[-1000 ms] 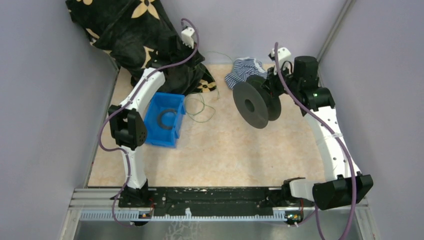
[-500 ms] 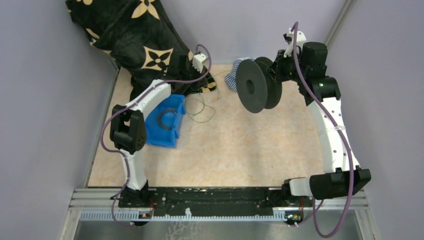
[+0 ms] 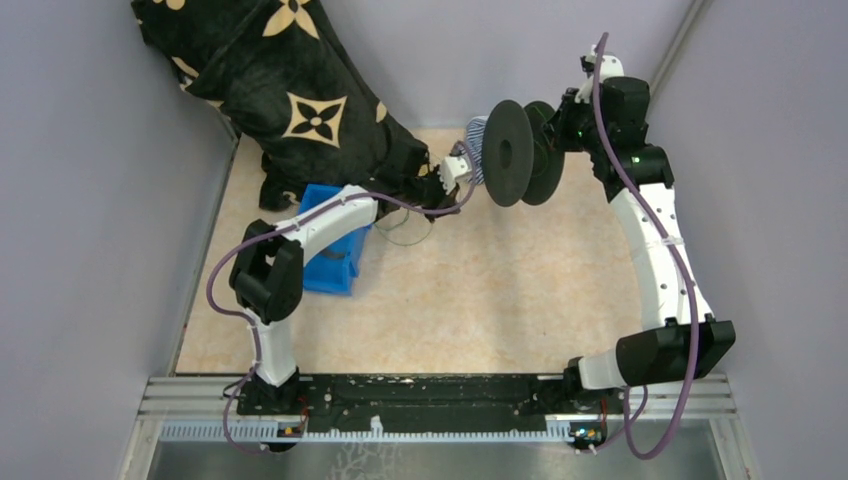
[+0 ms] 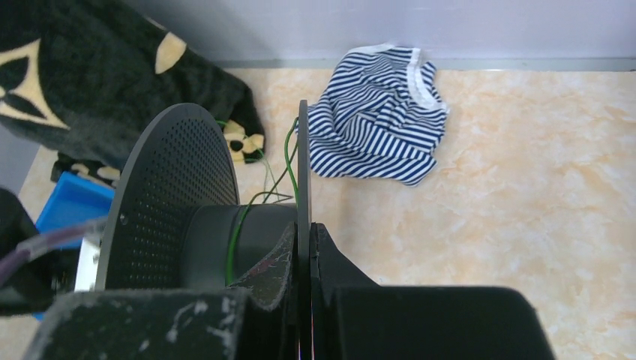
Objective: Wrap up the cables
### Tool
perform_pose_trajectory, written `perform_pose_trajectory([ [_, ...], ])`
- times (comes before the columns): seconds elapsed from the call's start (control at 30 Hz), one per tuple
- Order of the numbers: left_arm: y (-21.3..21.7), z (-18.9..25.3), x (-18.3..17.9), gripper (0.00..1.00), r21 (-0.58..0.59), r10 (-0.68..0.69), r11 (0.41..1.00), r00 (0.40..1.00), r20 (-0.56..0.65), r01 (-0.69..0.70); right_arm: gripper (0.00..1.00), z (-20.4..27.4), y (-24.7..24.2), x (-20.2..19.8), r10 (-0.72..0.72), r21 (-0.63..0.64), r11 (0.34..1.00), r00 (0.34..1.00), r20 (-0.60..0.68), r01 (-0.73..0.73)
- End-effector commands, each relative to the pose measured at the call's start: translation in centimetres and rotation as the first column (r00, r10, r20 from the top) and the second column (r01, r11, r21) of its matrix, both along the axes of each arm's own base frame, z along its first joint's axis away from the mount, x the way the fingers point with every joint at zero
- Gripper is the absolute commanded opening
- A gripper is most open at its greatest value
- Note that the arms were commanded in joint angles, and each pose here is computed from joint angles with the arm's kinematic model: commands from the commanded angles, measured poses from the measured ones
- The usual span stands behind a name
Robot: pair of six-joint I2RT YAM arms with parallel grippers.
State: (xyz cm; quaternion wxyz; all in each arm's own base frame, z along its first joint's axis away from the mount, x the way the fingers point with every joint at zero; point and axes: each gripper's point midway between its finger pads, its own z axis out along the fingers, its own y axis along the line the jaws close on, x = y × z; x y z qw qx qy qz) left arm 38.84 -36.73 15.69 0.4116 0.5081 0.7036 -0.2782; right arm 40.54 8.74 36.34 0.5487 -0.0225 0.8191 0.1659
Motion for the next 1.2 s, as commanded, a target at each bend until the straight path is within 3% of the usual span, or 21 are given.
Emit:
perform_pose_trajectory([
  [0.0,-1.7,1.6,-2.6,0.00,-0.021,-0.105,0.994,0.993,0.053,0.106,0.00,6.6,-1.6,1.0,-0.092,0.046,0.995,0.973,0.213,0.084],
  [0.37,-4.8,1.7,-8.9,0.00,0.018,-0.301,0.954,0.952,0.058,0.301,0.00,5.4,-4.0,2.2,-0.187,-0.011,0.981,0.950,0.249,0.195],
  [0.77,-8.6,4.8,-13.3,0.00,0.022,-0.452,0.892,0.887,0.099,0.452,0.00,3.9,-5.9,2.8,-0.255,-0.076,0.956,0.929,0.269,0.284],
  [1.17,-10.1,8.4,-13.9,0.00,0.023,-0.450,0.892,0.880,0.149,0.452,0.00,1.3,-7.2,2.2,-0.271,-0.163,0.933,0.926,0.264,0.319],
])
